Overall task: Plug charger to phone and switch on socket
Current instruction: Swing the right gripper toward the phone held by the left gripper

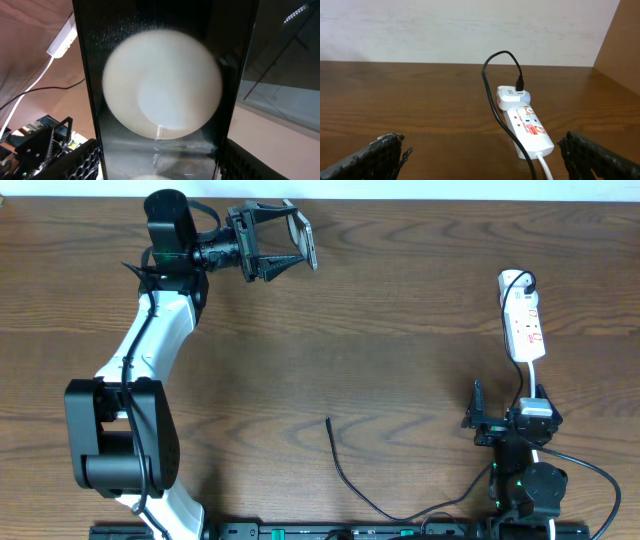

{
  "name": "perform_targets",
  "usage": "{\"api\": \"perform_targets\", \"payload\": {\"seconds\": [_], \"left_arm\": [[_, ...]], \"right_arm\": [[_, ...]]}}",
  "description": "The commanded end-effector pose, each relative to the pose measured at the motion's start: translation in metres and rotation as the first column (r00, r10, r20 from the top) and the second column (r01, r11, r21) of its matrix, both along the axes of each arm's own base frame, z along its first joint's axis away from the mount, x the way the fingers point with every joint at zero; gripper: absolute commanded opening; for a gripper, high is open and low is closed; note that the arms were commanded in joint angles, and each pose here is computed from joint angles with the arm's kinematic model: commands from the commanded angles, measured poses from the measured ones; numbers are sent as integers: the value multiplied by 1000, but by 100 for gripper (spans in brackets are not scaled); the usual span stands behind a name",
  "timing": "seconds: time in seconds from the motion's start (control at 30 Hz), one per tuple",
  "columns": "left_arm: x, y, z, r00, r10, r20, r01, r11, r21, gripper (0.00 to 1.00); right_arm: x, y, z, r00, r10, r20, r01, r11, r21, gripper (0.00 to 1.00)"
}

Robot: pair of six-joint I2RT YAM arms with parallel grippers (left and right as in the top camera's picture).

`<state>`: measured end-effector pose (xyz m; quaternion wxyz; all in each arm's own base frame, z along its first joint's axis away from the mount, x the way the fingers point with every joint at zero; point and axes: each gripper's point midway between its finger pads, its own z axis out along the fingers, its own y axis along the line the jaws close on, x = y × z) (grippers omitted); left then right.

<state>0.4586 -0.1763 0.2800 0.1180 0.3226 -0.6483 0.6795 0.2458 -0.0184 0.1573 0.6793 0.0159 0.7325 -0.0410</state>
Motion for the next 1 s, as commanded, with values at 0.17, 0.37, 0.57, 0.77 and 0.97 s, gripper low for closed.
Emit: {"api": "perform_targets", "payload": {"seconds": [0.17,0.37,0.57,0.77,0.97], "left_arm": [[-9,0,17,992,-25,122,23,1000,20,7],[-6,1,17,988,-6,151,2,1000,31,7],[-1,0,16,987,21,160,-27,999,38,7],[2,-9,7,986,41,159,-52,996,66,7],[4,-20,-16,988,67,136,-86,987,139,7]], "right_arm": [[0,29,11,985,162,54,-166,983,74,99],[-5,37,48,969,204,143,-220,969,111,99],[-9,52,93,941,289,175,-311,944,111,99],[5,69,130,914,382,137,-405,884,234,99],[25,102,174,818,559,135,-550,693,466,99]]}}
